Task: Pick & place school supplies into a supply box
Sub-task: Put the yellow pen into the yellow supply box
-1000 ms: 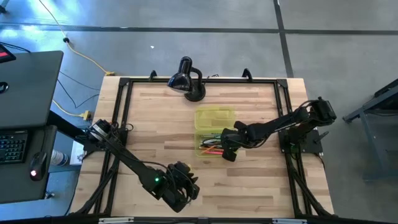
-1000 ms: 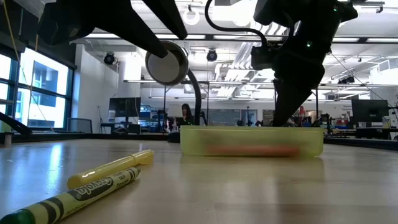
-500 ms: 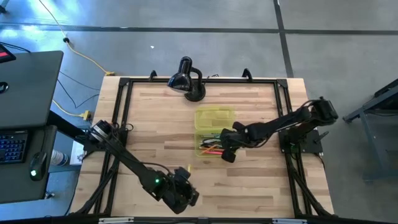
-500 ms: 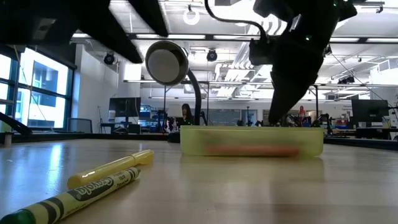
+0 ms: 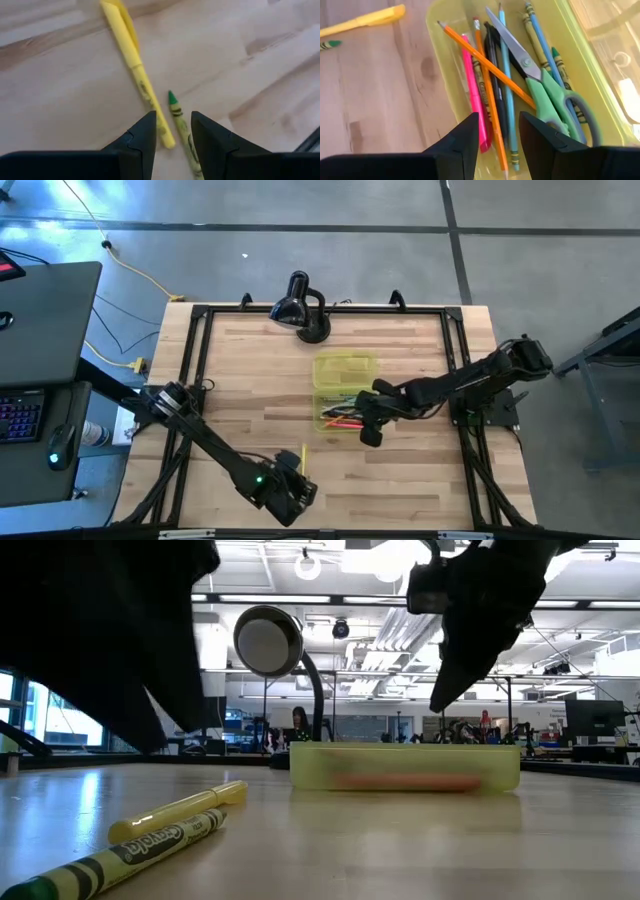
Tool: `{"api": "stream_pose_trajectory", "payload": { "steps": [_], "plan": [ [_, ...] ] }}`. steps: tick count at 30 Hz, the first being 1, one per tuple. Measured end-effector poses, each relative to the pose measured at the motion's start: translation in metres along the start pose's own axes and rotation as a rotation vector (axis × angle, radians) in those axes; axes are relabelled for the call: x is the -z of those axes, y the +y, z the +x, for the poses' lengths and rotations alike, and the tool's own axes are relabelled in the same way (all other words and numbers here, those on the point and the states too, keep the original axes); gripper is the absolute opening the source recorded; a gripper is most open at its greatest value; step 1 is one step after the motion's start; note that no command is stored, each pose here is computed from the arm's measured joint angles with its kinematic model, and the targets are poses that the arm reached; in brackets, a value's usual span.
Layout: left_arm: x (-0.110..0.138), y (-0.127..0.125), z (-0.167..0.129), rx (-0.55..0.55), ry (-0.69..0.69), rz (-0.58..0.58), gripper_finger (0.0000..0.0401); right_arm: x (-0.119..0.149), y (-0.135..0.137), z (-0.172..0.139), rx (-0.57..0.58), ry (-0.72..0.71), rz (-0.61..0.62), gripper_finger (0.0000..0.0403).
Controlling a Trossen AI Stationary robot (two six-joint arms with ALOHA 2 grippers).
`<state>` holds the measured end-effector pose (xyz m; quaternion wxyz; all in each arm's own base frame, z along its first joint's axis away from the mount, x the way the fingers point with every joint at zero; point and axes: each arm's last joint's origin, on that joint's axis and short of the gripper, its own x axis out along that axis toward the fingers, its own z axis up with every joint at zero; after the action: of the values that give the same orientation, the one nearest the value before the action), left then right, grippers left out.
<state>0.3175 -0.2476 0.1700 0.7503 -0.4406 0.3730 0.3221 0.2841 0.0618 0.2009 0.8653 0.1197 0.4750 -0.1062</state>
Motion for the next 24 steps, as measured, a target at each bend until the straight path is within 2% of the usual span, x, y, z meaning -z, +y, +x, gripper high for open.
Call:
{"api": "stream_pose_trajectory", "payload": {
  "steps": [11, 16, 24],
  "plan": [
    [0.002, 0.011, 0.02, -0.089, -0.088, 0.017, 0.0156, -0.002, 0.003, 0.0, -0.019, -0.028, 0.002, 0.0119],
    [-0.01, 0.013, 0.024, -0.14, -0.117, 0.019, 0.0156, -0.003, 0.004, -0.001, -0.042, -0.035, 0.005, 0.0119],
    [-0.027, 0.01, 0.032, -0.157, -0.098, 0.039, 0.0156, -0.004, 0.005, -0.001, -0.056, -0.04, 0.007, 0.0119]
  ]
}}
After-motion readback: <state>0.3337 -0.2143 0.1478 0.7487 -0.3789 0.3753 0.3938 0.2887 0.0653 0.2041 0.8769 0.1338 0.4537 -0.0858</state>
